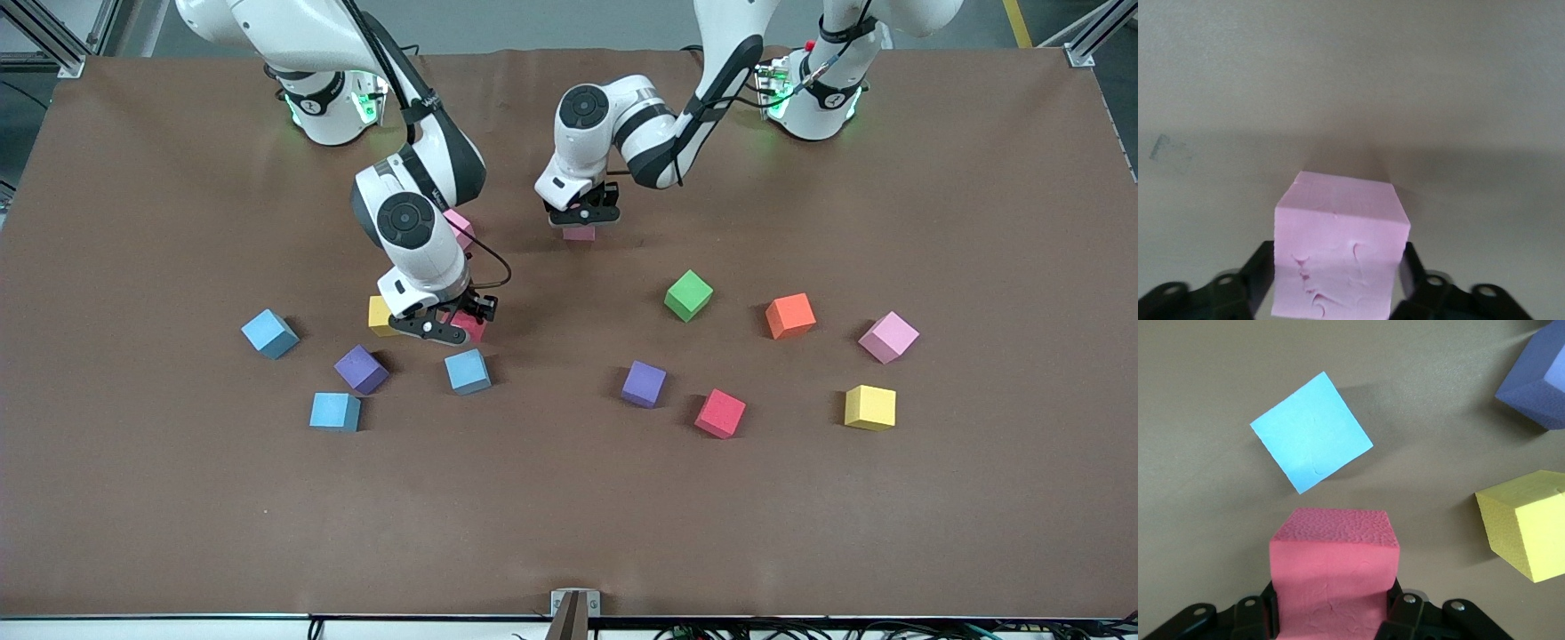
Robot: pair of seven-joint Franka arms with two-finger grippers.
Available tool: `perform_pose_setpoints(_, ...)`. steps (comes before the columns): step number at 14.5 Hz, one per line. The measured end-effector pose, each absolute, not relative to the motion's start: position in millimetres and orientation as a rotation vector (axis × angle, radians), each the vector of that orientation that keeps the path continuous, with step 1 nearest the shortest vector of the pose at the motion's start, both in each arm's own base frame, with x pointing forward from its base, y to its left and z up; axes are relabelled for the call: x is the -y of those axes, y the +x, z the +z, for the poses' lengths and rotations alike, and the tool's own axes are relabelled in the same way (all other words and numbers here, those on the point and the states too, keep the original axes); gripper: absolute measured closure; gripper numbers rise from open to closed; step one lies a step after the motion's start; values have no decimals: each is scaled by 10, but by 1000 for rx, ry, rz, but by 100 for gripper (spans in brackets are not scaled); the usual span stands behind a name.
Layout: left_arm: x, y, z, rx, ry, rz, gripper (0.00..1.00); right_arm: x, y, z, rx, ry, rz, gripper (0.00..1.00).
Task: Arrange 11 blocks into digit 3
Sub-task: 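Lift the pink cube with the left gripper while the right gripper lifts red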
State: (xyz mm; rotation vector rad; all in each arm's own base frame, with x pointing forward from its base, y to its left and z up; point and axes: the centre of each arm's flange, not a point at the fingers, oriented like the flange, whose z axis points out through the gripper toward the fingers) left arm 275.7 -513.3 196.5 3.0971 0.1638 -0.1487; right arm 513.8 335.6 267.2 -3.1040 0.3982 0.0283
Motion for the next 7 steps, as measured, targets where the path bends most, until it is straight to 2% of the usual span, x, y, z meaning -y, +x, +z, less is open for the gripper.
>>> perform_pose_setpoints(1, 5138, 2765, 1964, -185, 3094, -147, 3, -3361, 5145, 2683, -398, -3102, 25, 43)
perform_pose_setpoints(2, 5151, 2774, 1982, -199, 3089, -144, 0, -3367, 5152, 2695, -397, -3101, 22, 43)
perform_pose_setpoints(7, 5195, 2843, 2343, -210, 3087, -109, 0, -3381, 5138, 2684, -477, -3094, 33, 43)
